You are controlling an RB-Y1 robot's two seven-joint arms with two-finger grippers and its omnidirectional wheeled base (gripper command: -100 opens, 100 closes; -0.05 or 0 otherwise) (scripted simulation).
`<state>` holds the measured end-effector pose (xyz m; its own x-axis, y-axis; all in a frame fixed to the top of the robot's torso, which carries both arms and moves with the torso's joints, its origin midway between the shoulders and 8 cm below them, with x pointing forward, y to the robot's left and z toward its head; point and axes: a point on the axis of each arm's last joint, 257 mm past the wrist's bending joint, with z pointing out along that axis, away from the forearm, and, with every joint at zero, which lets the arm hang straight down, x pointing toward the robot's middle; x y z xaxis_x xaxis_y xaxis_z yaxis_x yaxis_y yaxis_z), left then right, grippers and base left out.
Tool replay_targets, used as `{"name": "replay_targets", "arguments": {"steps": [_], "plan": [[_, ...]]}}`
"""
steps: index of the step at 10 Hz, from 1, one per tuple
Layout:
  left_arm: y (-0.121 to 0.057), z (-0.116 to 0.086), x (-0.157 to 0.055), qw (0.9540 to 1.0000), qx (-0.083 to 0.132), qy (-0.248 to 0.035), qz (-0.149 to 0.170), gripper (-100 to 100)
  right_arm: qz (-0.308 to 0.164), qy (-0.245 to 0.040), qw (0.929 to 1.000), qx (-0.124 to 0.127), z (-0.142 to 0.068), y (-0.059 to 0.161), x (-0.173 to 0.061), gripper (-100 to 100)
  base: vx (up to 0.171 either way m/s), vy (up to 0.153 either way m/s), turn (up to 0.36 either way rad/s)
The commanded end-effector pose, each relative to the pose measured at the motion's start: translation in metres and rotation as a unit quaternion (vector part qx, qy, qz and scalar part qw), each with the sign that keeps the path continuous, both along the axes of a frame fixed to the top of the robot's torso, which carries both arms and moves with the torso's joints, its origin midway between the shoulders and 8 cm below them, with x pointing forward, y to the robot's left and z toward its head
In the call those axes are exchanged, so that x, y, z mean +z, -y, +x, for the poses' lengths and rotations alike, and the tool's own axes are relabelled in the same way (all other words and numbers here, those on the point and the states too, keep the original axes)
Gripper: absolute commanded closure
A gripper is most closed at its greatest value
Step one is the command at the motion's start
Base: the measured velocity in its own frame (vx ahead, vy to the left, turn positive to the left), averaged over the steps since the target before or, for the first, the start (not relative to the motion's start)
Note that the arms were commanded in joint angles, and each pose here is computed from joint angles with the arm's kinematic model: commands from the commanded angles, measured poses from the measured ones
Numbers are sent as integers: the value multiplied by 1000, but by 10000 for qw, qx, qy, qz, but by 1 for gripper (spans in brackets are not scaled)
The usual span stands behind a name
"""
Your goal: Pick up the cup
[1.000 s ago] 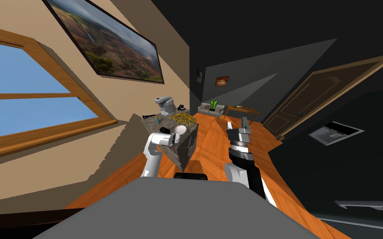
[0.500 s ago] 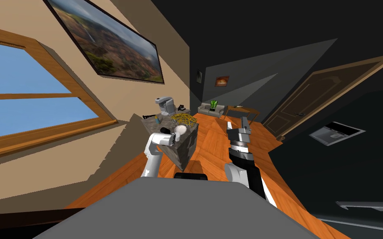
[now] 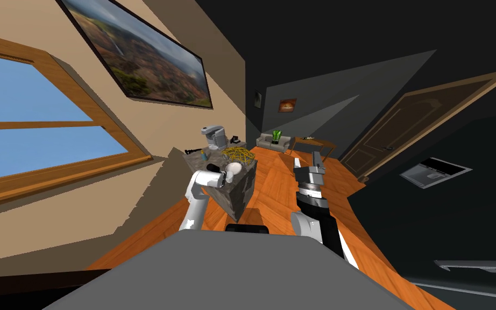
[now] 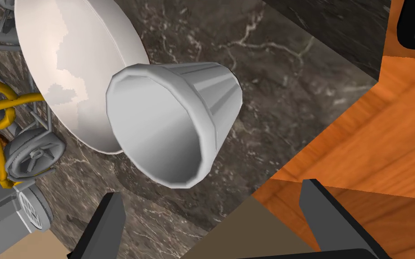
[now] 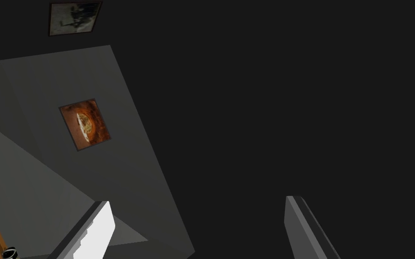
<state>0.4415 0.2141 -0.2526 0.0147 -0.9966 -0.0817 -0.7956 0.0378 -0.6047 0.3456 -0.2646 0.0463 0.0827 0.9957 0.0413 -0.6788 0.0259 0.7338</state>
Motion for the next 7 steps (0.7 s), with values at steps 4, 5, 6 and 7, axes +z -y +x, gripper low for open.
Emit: {"name": "replay_targets", "arguments": {"steps": [4,5,6,7], "plan": [[-6,36,39,9984,-352,363,247,-100,0,0,10000,0,0,0,0,0,-29,14,-9],[-4,42,48,9978,-428,434,258,-100,0,0,10000,0,0,0,0,0,-31,16,-8],[-1,49,56,9971,-504,503,265,-100,0,0,10000,0,0,0,0,0,-30,13,-7],[2,55,64,9963,-579,569,270,-100,0,0,10000,0,0,0,0,0,-29,19,-8]]}}
